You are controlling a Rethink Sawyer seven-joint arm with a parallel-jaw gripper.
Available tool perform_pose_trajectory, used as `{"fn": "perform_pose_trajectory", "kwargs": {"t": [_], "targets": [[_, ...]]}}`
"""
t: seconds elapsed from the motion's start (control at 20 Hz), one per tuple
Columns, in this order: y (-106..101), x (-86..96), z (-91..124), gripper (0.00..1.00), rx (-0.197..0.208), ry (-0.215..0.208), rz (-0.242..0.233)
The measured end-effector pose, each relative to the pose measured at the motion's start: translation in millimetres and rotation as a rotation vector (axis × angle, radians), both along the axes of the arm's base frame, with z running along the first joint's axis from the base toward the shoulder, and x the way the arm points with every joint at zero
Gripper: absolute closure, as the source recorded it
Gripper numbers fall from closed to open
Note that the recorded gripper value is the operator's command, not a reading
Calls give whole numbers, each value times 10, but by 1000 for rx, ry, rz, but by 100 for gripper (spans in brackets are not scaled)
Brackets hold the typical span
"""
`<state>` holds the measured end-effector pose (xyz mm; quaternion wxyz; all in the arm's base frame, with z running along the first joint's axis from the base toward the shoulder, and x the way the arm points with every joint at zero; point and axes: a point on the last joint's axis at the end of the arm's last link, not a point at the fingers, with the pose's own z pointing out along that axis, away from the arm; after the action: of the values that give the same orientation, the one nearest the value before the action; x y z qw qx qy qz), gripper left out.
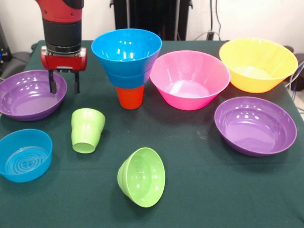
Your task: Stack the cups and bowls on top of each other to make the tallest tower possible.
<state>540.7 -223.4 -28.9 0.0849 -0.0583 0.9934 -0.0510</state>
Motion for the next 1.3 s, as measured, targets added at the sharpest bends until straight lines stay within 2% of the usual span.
{"fn": "perform_pose_trajectory", "kwargs": {"t": [0.5, 0.55, 1.3], "targets": [[-18, -12, -28, 0, 8, 0, -7], [-21, -13, -28, 100, 9, 0, -8], [-58, 21, 38, 100, -3, -10, -8]]}}
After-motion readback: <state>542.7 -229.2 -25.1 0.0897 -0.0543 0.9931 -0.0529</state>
